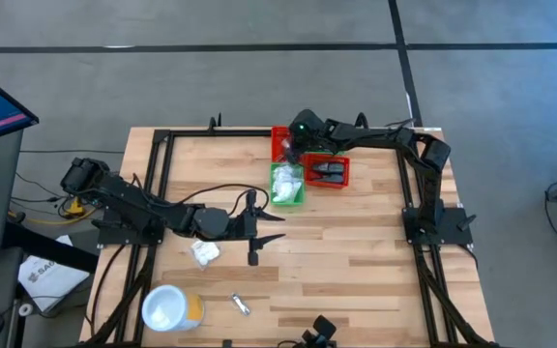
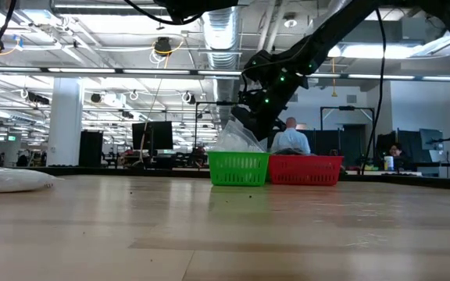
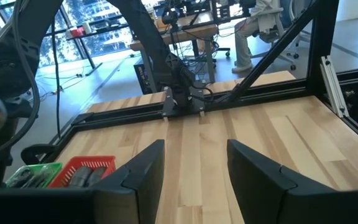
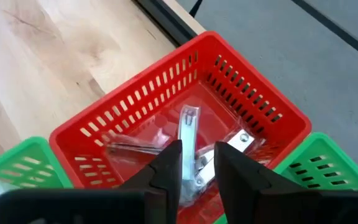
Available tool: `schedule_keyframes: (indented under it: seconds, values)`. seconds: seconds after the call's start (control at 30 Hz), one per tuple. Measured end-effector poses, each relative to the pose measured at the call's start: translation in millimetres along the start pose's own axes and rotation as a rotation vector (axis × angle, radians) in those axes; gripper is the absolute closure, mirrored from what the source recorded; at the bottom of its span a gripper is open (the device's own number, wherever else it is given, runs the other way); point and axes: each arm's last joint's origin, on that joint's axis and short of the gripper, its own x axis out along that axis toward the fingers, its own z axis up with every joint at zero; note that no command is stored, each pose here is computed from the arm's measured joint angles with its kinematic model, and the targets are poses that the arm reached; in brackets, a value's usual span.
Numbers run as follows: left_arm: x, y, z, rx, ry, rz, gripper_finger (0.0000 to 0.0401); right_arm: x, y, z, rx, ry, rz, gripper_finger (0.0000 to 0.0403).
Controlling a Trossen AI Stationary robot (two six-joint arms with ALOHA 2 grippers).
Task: Pick & Place Travel size toiletries
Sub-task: Put the nail cutter into the left red bin, then put the white cotton pack into the left green bin
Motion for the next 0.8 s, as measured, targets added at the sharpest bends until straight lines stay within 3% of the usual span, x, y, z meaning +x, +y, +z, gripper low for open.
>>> schedule_keyframes:
  seconds: [0.23,0.5,0.67,0.8]
  values:
    - [0,0,-2,0.006,0.015,-0.002,0.0238,-1,4,1,-0.007,-0.017,0.008,0.0318]
    - [-4,-3,-28,-0.021,0.273,-0.021,0.0238,-1,9,1,-0.023,-0.018,0.016,0.0316]
    - [-19,6,-36,-0.082,0.428,0.086,0.0238,-1,10,1,-0.025,-0.016,0.017,0.0316]
    - [-39,17,-33,-0.201,0.504,0.163,0.0238,-1,10,0,-0.028,-0.006,0.017,0.0316]
